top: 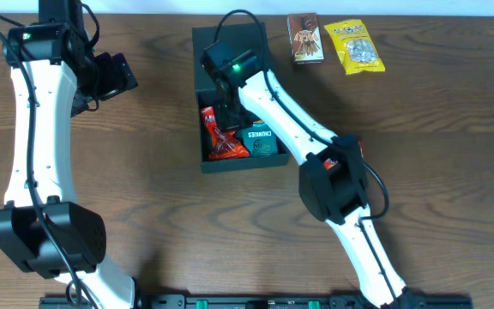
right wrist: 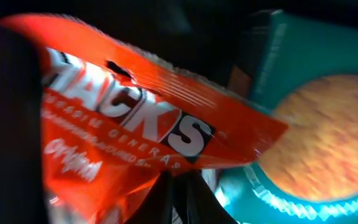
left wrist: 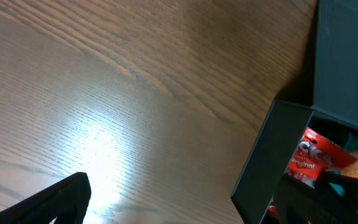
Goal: Pack container
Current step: 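Place the red candy bag into the box beside the cookie box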
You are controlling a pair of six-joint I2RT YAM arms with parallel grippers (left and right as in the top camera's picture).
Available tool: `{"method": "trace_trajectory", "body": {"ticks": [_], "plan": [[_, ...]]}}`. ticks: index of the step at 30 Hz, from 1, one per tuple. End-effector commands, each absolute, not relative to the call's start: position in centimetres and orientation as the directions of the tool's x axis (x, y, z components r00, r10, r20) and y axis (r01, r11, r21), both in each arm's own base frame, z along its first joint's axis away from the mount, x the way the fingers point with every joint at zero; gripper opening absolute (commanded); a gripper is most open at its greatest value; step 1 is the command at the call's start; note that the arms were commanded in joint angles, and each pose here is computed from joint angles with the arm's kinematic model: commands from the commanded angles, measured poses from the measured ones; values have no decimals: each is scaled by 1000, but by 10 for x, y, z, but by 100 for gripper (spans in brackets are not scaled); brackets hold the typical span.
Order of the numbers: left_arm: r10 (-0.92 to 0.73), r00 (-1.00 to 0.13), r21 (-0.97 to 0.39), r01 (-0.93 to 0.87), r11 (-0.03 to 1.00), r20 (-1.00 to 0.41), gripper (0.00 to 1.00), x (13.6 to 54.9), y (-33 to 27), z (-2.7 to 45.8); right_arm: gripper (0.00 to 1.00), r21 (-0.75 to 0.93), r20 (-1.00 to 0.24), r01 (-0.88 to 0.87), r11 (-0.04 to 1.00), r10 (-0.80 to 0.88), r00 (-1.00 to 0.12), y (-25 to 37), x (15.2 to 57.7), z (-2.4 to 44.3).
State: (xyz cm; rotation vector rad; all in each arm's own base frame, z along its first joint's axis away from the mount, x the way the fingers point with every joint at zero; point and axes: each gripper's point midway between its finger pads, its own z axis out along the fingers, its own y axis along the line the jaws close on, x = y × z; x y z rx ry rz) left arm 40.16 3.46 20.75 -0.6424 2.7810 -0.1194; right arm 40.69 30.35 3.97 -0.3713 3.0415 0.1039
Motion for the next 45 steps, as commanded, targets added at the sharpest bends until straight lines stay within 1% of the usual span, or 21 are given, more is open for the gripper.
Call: {"method": "trace_trajectory", "body": {"ticks": [1,5,7,8,9,12,16,19,22,25,30,32,40,42,45], "plan": [[-442,-861,-145,-418,897,-252,95,401,33,207,9,55,-50,-283,958,-281,-959,309,400,20],[-442,-861,-145,-418,897,-251,95,401,33,207,9,42,-14,-283,958,-283,-959,306,395,7],[-442,-861,-145,-418,897,-251,95,401,33,207,7,34,6,-283,958,-284,-959,304,391,2],[-442,-861,-145,-418,897,-251,95,401,33,207,3,32,11,-288,957,-289,-957,303,390,2],[-442,-861,-145,-418,897,-252,95,401,33,207,1,32,13,-300,953,-301,-954,303,390,3],[-442,-861,-145,-418,897,-252,95,401,33,207,2,22,-25,-333,943,-333,-943,302,395,24],[-442,-860,-146,-417,897,-255,95,402,33,207,1,-5,-126,-349,937,-347,-929,300,408,71],[-442,-860,-146,-417,897,-255,95,402,33,207,1,12,-188,-363,932,-355,-916,302,410,103],[-442,-860,-146,-417,897,-255,95,402,33,207,1,46,-209,-392,919,-374,-903,305,404,124],[-442,-860,-147,-417,897,-257,95,403,33,207,1,105,-195,-429,897,-405,-893,314,392,131],[-442,-860,-147,-417,897,-257,95,403,33,207,1,141,-163,-450,882,-427,-889,322,384,117],[-441,-860,-147,-417,897,-257,95,403,33,207,2,173,-127,-460,871,-443,-887,325,376,99],[-442,-859,-147,-417,897,-258,95,403,33,208,2,171,-18,-458,872,-462,-887,315,353,31],[-441,-859,-147,-417,897,-258,95,403,33,208,1,168,-1,-461,872,-467,-884,312,349,20],[-442,-859,-147,-417,897,-258,95,403,33,207,1,167,3,-459,873,-466,-885,310,348,16]]}}
